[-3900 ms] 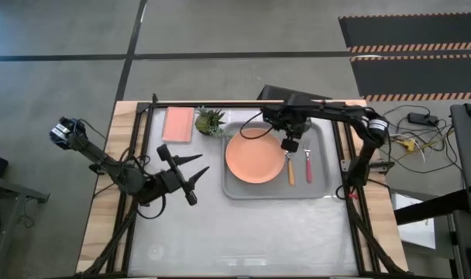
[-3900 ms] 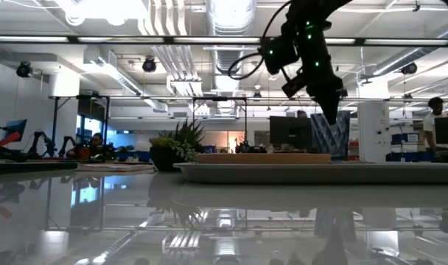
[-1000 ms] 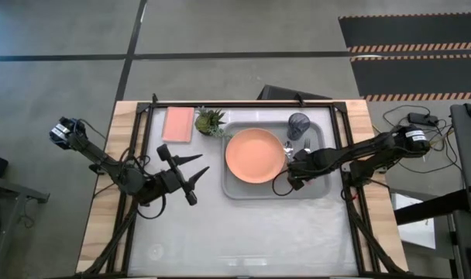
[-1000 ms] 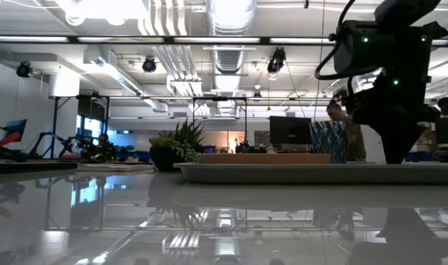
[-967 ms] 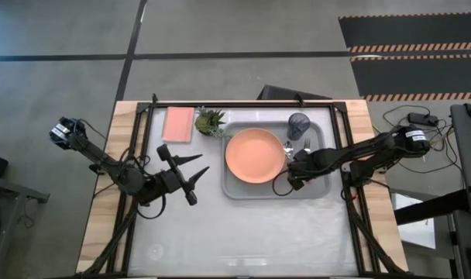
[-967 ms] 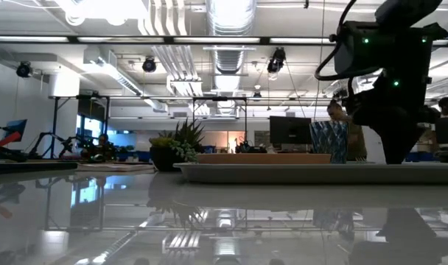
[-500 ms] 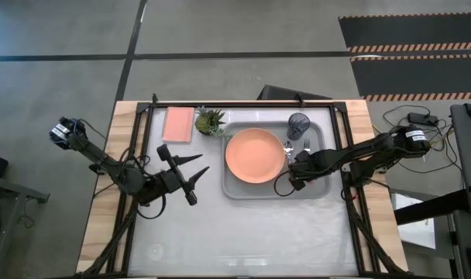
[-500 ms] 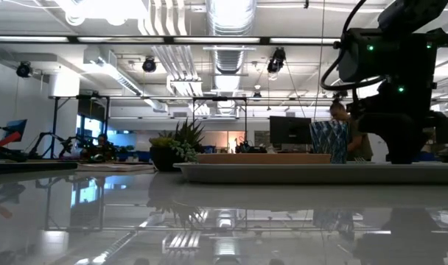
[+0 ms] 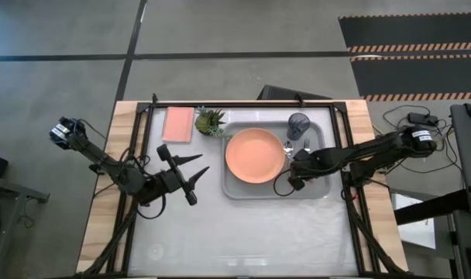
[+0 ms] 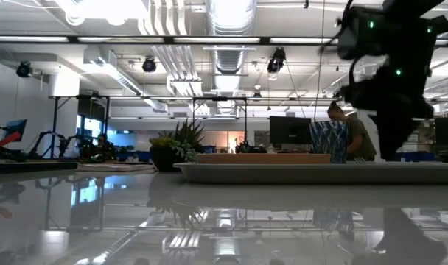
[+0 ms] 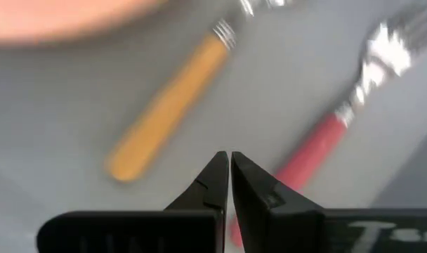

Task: Pick and place plate/cup/fork/spoon on tray
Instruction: Return to Home Position

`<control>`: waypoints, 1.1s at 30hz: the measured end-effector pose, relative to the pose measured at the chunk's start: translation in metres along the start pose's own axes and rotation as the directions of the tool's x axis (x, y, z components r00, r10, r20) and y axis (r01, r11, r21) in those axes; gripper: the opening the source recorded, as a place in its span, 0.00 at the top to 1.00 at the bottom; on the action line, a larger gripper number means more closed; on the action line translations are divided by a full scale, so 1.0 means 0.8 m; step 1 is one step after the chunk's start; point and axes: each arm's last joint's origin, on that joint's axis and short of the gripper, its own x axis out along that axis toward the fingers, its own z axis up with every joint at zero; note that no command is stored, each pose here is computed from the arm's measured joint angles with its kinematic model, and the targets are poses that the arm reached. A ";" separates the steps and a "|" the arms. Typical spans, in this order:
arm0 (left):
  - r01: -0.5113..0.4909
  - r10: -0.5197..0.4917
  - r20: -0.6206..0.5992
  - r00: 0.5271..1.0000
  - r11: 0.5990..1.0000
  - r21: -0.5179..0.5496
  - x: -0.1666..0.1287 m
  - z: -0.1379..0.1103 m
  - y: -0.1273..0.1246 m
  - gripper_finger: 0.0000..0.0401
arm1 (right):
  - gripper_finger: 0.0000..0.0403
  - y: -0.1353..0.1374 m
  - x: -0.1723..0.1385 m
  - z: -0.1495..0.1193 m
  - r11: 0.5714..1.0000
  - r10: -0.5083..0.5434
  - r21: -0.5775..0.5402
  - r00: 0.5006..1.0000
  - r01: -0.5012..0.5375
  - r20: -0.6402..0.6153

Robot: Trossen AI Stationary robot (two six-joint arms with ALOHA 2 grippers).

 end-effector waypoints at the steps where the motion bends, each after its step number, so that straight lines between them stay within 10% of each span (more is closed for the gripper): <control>1: -0.003 0.003 -0.003 1.000 1.000 0.000 0.000 0.000 0.000 0.58 | 0.98 0.002 -0.006 0.002 1.000 0.023 -0.012 0.999 -0.022 0.036; 8: 0.004 -0.003 -0.036 0.999 0.999 0.036 -0.002 -0.005 -0.004 0.58 | 0.98 0.019 -0.054 0.009 0.929 0.317 -0.292 0.899 -0.229 0.303; 20: 0.137 -0.128 -0.075 0.989 0.983 0.121 -0.021 -0.015 -0.009 0.59 | 0.98 0.045 -0.083 -0.021 0.638 0.739 -0.755 0.399 -0.153 0.543; 26: 0.581 -0.574 -0.126 0.809 0.814 0.023 -0.043 -0.036 0.001 0.72 | 0.98 0.026 -0.055 -0.038 0.621 0.751 -0.776 0.367 -0.112 0.549; 33: 0.690 -0.689 -0.058 0.723 0.724 0.005 -0.058 -0.074 0.007 0.98 | 0.98 -0.005 -0.045 -0.054 0.624 0.760 -0.771 0.323 -0.125 0.563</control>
